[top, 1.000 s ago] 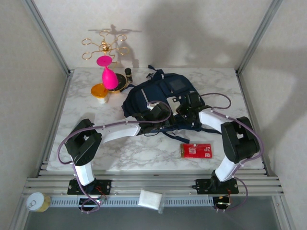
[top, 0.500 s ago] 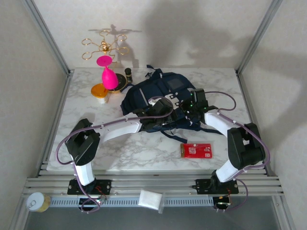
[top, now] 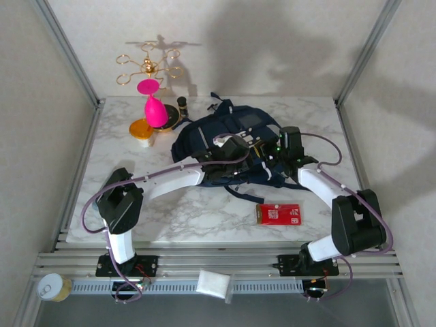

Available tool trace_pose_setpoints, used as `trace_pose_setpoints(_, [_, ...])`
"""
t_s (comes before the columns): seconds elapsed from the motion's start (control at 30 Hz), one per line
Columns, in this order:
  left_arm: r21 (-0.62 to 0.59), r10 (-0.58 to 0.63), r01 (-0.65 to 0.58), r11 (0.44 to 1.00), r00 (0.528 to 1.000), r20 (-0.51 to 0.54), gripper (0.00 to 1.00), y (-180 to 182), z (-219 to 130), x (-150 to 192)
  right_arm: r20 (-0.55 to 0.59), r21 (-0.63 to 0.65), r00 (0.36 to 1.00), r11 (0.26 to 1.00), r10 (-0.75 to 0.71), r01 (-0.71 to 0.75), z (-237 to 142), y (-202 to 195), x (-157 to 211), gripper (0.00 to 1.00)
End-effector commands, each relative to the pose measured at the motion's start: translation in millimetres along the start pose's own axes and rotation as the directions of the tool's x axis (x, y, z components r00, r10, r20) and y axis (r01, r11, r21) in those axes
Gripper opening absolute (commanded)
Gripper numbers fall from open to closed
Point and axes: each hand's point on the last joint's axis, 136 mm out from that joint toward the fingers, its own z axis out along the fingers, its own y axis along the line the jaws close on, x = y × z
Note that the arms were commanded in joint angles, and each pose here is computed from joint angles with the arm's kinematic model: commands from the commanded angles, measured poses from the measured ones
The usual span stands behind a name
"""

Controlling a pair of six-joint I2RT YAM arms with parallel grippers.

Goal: Pack the student bag
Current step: Unzip the student bag at the center of the table.

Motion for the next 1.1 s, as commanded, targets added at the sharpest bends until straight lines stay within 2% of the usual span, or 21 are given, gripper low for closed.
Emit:
trace_pose_setpoints(0.0, [0.04,-0.133,0.133,0.99,0.991,-0.002,0.55,-9,-11,8,0.014,-0.257,0.999,0.965,-0.05,0.052,-27,68,2,0.0])
trace_pose_setpoints(0.17, [0.135,-0.338,0.342,0.93,0.94,-0.049,0.53,-21,1,15,-0.025,-0.292,0.999,0.956,-0.042,0.033,-28,65,12,0.0])
trace_pose_setpoints(0.37, [0.108,-0.435,0.43,0.896,0.9,0.023,0.52,-12,7,5,-0.034,-0.296,0.999,0.955,-0.027,0.016,-33,61,15,0.0])
trace_pose_setpoints(0.57, [-0.073,-0.309,0.325,0.943,0.936,0.169,0.47,12,4,2,-0.039,-0.28,0.999,0.96,-0.01,-0.001,-28,53,15,0.0])
trace_pose_setpoints(0.8, [-0.115,-0.272,0.287,0.951,0.954,0.129,0.45,17,17,14,-0.054,-0.282,0.999,0.959,-0.009,-0.006,-24,54,16,0.0])
trace_pose_setpoints(0.9, [-0.169,-0.218,0.247,0.954,0.961,0.17,0.45,25,14,15,-0.052,-0.275,0.999,0.961,-0.008,-0.007,-22,53,15,0.0])
trace_pose_setpoints(1.07, [-0.213,-0.167,0.198,0.957,0.974,0.154,0.39,32,28,16,-0.057,-0.277,0.998,0.961,-0.002,-0.014,-21,52,15,0.0])
